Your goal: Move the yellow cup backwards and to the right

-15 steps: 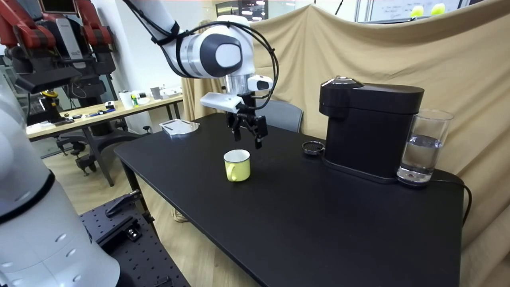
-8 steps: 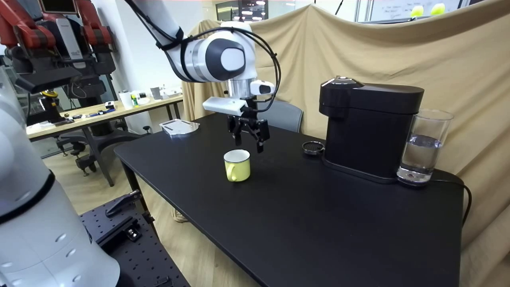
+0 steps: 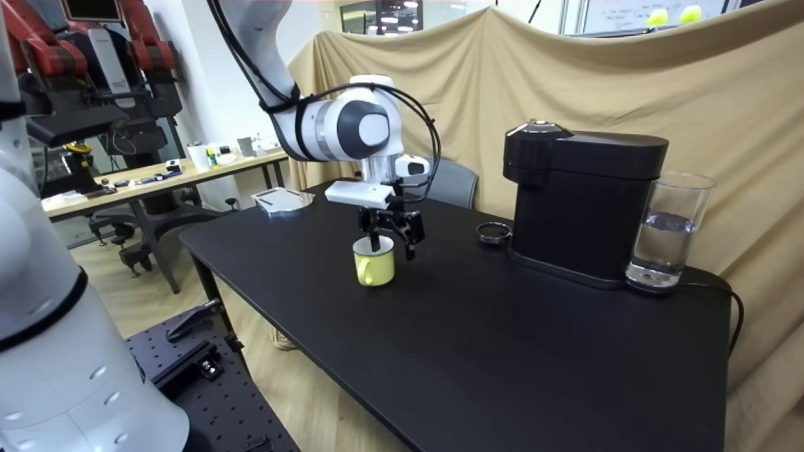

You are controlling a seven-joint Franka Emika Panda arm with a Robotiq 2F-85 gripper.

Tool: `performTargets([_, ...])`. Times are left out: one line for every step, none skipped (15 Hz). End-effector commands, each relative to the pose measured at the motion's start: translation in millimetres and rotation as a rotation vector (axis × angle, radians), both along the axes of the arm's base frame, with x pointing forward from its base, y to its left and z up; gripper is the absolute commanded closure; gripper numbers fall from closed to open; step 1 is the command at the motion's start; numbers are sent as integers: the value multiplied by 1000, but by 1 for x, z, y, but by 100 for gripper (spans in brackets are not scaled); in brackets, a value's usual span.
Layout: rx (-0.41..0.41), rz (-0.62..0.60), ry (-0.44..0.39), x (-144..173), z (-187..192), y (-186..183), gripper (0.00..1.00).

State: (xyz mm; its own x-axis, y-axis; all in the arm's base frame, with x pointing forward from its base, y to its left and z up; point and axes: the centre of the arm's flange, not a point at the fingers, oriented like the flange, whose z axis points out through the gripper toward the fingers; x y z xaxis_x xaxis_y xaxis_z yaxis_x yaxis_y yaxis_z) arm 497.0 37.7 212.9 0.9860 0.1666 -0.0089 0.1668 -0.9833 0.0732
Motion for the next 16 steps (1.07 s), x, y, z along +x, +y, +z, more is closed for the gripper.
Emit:
performTargets([-14, -1, -20, 20, -15, 10, 25])
performTargets([-8, 1, -23, 21, -17, 12, 26])
performTargets([1, 3, -21, 22, -18, 14, 33])
performTargets([11, 7, -19, 24, -19, 16, 40])
performTargets([21, 10, -16, 24, -20, 17, 47])
performTargets([33, 15, -7, 25, -20, 18, 55])
performTargets([45, 19, -1, 25, -21, 20, 61])
performTargets([59, 22, 5, 24, -22, 22, 67])
performTargets([74, 28, 13, 23, -23, 24, 75])
performTargets([90, 38, 23, 21, -23, 26, 81])
performTargets([105, 44, 29, 20, -23, 28, 88])
performTargets([116, 54, 34, 19, -23, 28, 95])
performTargets([126, 60, 39, 18, -22, 29, 98])
performTargets([134, 69, 44, 17, -21, 30, 100])
performTargets([138, 73, 49, 16, -20, 30, 100])
performTargets([142, 79, 51, 16, -20, 31, 98])
